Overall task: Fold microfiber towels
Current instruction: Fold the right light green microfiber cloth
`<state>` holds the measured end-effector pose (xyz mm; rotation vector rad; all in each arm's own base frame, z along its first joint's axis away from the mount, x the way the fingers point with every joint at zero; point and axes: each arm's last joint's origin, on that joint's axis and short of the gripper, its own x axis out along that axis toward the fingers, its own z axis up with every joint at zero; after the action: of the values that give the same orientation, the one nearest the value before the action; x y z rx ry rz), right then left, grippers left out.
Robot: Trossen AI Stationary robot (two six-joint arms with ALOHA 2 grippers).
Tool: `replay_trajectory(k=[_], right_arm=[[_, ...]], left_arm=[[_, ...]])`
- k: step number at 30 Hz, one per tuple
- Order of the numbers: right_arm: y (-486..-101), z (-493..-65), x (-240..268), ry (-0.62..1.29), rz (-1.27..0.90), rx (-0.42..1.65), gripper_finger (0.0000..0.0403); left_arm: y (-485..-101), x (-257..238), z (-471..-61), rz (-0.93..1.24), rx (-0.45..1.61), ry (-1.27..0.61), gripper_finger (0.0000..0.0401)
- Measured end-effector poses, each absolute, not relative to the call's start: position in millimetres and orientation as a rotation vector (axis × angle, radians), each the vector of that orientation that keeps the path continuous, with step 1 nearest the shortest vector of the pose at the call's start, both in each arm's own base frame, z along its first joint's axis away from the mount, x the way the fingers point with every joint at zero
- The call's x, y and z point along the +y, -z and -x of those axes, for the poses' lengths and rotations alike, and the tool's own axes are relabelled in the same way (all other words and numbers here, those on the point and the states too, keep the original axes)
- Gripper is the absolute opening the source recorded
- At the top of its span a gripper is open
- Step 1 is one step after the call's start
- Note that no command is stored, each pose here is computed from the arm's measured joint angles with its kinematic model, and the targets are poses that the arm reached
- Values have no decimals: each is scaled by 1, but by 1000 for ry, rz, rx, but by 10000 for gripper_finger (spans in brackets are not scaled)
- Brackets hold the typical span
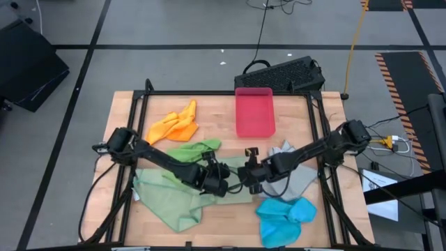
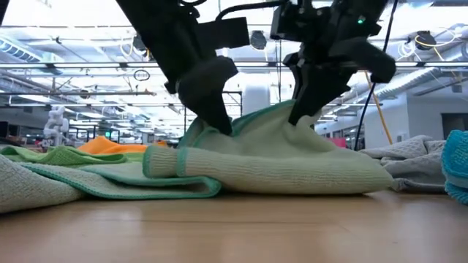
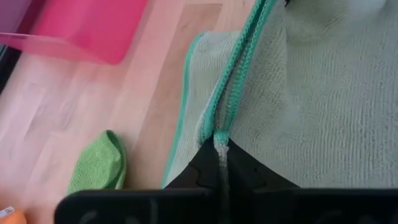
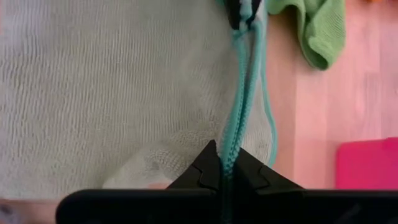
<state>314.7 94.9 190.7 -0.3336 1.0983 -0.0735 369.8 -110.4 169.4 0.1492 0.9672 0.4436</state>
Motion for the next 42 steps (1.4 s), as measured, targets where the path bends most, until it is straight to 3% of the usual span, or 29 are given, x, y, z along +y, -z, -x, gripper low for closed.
replay_trajectory(k=[16,26,30,36,42], right_arm=[[-195,-313,99,63,306,1081,4],[-260,-282,127,-58,234,798,4],[-280,-273,137,-100,236,675,4],[-276,-271,143,-96,202,699,4],[-236,-267,143,-57,158,790,5]], left_arm=[[-203,-123,-360,-159,889,-346,14],[-265,-172,-331,-153,618,-128,6],[-280,-185,-330,-186,500,-56,22],[-269,-184,-338,-165,516,-81,34],[-234,-189,-353,-179,584,-77,14]])
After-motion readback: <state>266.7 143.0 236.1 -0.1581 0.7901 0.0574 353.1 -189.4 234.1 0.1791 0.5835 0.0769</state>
